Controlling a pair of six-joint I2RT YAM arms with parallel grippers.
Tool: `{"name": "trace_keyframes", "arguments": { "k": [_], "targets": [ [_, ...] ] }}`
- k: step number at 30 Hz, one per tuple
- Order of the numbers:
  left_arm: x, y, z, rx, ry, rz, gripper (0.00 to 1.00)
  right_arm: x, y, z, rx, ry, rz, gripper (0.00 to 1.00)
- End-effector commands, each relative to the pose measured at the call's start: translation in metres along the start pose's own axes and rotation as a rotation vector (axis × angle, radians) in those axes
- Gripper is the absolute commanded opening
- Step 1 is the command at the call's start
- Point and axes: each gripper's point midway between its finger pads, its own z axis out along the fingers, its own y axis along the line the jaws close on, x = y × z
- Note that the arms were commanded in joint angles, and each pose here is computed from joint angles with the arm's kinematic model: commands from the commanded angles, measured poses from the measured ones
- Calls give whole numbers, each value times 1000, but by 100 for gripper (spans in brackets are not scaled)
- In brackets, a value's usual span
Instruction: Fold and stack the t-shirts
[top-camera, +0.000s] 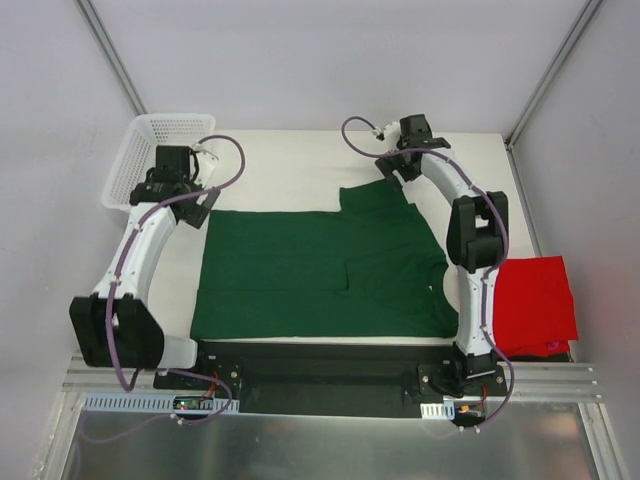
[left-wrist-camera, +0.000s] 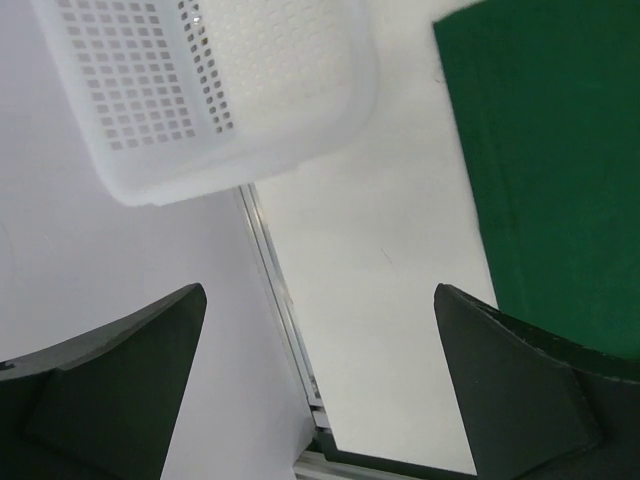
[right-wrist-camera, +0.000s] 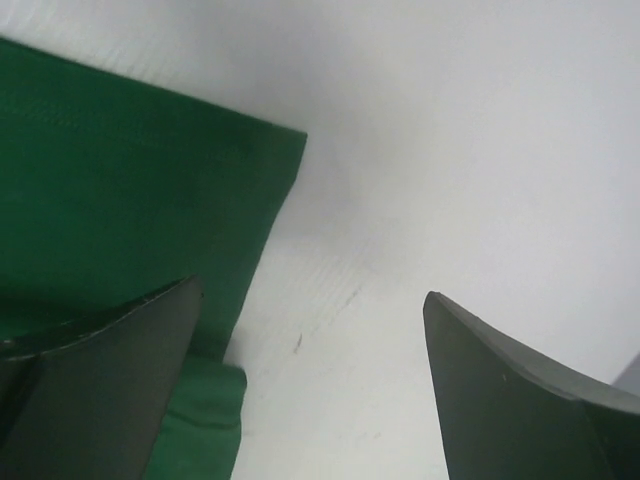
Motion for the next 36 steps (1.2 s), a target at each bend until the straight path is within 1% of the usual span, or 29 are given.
{"name": "trace_keyframes", "arguments": {
  "k": [1,4,5,7,8,10,11,12,14,16,20,22,23,25,26,27,33,34,36],
  "targets": [
    [-26,21,22,-13,11,-55,99,-36,-34,-88,125,-153,46,96],
    [-44,25,50,-3,41,-69,99,-37,-42,-113,161,-175,52,96],
    [-54,25,67,10,49,-71,99,-36,-44,-127,173,-186,54,96],
    [-62,25,84,23,63,-70,99,-35,-45,-143,182,-197,51,96],
    [-70,24,101,34,75,-66,99,-30,-45,-157,187,-206,51,96],
    [-73,22,115,54,97,-61,99,-24,-42,-169,186,-205,49,96],
    [-77,20,131,63,114,-55,99,-21,-41,-176,183,-208,44,96],
    [-78,19,138,68,127,-49,100,-16,-37,-188,177,-215,41,96],
    [-76,29,158,59,148,-61,99,-7,-32,-200,164,-215,34,96],
    [-77,30,167,70,161,-57,100,3,-27,-220,164,-229,35,96],
    [-76,34,194,77,195,-37,95,17,-18,-247,157,-258,38,96],
    [-72,34,201,90,207,-33,86,26,-14,-260,156,-265,46,96],
    [-72,33,205,95,210,-28,61,28,-13,-263,156,-269,48,96],
    [-71,35,208,92,214,-15,28,33,-11,-269,158,-273,59,96],
    [-70,32,209,105,213,-1,5,37,-8,-271,155,-273,63,96],
    [-69,31,209,115,211,13,0,39,-8,-271,156,-272,67,96],
    [-67,20,191,192,179,183,0,50,1,-262,133,-241,87,96],
    [-68,18,187,207,169,246,0,51,2,-261,129,-237,89,96],
    [-65,18,176,201,165,307,0,52,6,-258,113,-233,92,96]
  ]
}}
